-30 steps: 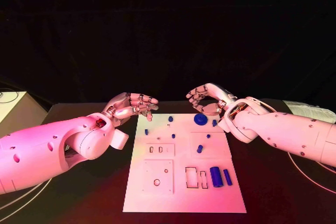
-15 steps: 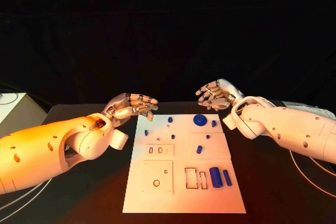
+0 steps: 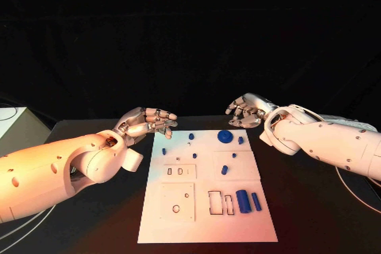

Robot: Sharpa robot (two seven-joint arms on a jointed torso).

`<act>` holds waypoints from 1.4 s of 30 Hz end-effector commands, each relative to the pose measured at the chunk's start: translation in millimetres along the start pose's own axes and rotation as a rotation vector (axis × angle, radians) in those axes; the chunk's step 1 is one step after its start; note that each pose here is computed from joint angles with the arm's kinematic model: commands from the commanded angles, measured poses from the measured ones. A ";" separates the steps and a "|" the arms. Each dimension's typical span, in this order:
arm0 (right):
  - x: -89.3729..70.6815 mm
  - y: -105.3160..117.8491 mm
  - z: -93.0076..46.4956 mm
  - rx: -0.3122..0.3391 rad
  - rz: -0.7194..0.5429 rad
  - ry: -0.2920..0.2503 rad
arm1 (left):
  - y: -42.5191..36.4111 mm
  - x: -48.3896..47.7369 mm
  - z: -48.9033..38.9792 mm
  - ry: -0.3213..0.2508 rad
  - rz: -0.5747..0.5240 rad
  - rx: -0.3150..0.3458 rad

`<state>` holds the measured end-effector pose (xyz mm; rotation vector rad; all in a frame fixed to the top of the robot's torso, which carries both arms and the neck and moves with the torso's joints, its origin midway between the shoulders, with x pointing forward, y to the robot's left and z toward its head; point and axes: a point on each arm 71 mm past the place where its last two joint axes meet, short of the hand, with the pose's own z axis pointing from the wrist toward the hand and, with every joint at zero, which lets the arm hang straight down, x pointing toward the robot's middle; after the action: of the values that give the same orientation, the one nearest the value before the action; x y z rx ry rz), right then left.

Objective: Assemble the parts on the task board

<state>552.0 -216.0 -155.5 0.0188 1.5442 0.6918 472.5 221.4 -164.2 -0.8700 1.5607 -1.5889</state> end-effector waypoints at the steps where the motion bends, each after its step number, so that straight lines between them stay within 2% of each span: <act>1: 3.5 3.5 0.1 -0.003 -0.214 0.043 | -0.1 3.4 0.5 0.036 -0.012 -0.002; 12: 10.6 15.1 -2.6 -0.027 -0.370 0.044 | 0.9 4.3 0.3 0.050 -0.012 -0.013; 16: 15.1 14.8 -2.7 -0.019 -0.389 0.055 | 1.1 4.4 0.2 0.052 -0.011 -0.016; 30: 16.0 9.0 1.9 0.021 -0.374 0.001 | 2.9 6.6 0.7 0.075 -0.010 -0.030; 42: 24.0 3.5 6.0 0.104 -0.295 0.104 | 3.8 7.7 1.3 0.085 -0.009 -0.038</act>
<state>552.3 -198.4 -170.5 -0.2206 1.5691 0.3814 471.2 216.9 -168.5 -0.8634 1.6334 -1.6030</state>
